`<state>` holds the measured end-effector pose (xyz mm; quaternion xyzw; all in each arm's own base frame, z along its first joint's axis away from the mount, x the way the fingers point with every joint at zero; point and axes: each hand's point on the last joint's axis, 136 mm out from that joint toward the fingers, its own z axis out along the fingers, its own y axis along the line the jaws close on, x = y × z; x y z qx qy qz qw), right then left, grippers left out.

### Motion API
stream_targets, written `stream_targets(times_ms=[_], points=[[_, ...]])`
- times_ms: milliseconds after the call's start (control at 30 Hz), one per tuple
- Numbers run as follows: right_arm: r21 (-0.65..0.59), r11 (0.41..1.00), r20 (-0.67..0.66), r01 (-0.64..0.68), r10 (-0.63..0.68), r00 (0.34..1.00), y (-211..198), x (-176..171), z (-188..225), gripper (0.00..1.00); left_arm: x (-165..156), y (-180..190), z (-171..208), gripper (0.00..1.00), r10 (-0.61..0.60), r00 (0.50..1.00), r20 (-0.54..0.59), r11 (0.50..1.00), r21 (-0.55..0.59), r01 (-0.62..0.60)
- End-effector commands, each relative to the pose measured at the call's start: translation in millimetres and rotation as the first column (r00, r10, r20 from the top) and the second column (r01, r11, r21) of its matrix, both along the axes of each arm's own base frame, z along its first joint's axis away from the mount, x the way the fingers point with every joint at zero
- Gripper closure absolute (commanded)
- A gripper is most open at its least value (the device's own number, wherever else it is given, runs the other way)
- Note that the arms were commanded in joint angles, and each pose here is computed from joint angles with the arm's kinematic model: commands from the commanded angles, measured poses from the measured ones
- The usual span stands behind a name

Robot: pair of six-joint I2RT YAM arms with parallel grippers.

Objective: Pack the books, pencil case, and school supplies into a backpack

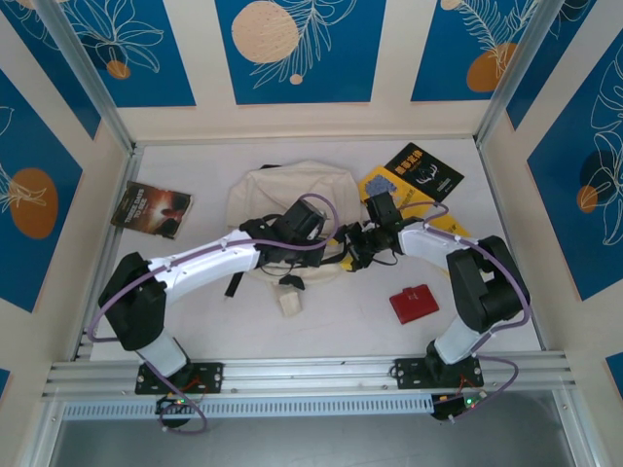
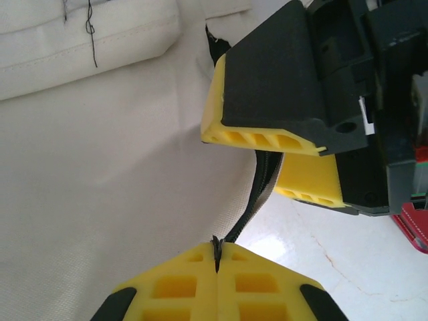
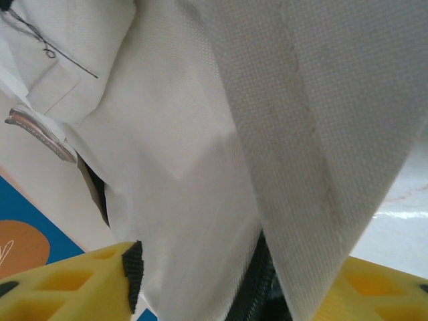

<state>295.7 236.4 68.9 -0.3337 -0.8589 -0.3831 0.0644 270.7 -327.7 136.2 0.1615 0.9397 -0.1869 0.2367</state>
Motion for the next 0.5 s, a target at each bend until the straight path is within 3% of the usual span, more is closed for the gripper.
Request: stream_targets(times_ms=[0,200,467], points=[[0.022,0.999,-0.066,0.023,-0.021,0.998,5.7,-5.9,-9.6,0.45,-2.5,7.7,2.6,1.00,0.014,1.000,0.012,1.000,0.018,-0.014],[-0.054,0.998,-0.057,0.045,-0.048,0.997,-4.9,0.0,-19.9,0.71,-0.6,29.7,3.9,1.00,0.050,0.998,0.047,0.994,0.093,-0.054],[-0.201,0.977,-0.050,0.069,-0.080,0.996,-28.1,1.1,-34.3,0.79,-1.6,85.6,0.6,1.00,0.124,0.989,0.076,0.973,0.186,-0.136]])
